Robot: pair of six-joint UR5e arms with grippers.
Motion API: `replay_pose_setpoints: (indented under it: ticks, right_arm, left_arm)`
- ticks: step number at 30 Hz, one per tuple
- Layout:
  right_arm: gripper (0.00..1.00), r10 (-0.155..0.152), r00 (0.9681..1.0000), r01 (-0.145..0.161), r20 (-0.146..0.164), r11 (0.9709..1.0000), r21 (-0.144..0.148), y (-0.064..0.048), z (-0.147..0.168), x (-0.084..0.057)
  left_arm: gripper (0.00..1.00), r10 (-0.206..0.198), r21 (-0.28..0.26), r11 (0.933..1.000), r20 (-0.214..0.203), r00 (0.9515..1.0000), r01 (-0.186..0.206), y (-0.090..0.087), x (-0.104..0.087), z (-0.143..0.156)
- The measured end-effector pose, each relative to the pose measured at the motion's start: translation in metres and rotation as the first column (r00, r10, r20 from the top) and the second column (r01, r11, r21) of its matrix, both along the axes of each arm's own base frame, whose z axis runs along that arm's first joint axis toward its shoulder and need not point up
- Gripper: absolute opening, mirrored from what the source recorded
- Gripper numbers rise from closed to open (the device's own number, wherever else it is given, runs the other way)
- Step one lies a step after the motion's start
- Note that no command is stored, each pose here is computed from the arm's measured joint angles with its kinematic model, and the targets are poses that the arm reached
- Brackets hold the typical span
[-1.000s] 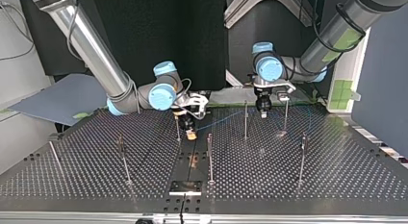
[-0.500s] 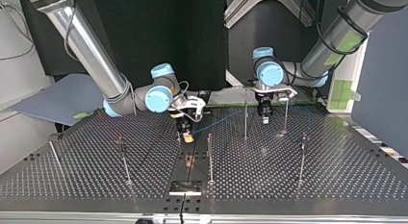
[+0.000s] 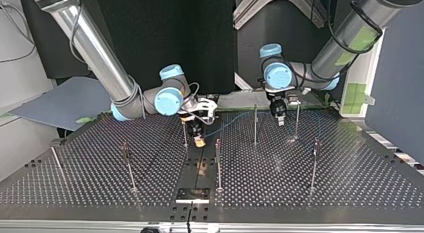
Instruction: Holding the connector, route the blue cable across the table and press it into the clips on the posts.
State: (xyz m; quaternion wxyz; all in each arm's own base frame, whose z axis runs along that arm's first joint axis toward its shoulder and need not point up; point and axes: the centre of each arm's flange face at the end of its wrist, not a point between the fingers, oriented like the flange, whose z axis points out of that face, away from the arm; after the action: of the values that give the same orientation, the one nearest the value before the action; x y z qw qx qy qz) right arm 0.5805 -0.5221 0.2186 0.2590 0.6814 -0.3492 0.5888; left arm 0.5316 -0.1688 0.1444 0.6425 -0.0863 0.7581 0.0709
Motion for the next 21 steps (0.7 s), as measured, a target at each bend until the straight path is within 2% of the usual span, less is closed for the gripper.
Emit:
replay_pose_setpoints:
  ticks: [4, 11, 15, 21]
  right_arm:
    - [0.0, 0.01, 0.9999, -0.01, -0.002, 0.9999, 0.0, 0.005, 0.0, 0.005]
    - [0.0, 0.023, 0.9997, -0.023, -0.005, 0.9997, 0.008, 0.013, -0.002, 0.01]
    - [0.0, 0.027, 0.9996, -0.027, -0.005, 0.9996, 0.011, 0.016, -0.002, 0.012]
    - [0.0, 0.032, 0.9994, -0.032, -0.01, 0.9993, 0.018, 0.02, -0.005, 0.014]
  left_arm:
    - [1.0, -0.014, -0.003, 0.9999, -0.027, 0.9995, 0.014, -0.009, -0.014, 0.003]
    - [1.0, -0.034, 0.005, 0.9994, -0.088, 0.9955, 0.035, -0.027, -0.039, -0.001]
    - [1.0, -0.04, -0.006, 0.9992, -0.083, 0.9958, 0.04, -0.034, -0.049, 0.006]
    - [1.0, -0.056, -0.025, 0.9982, -0.041, 0.9976, 0.055, -0.042, -0.058, 0.025]
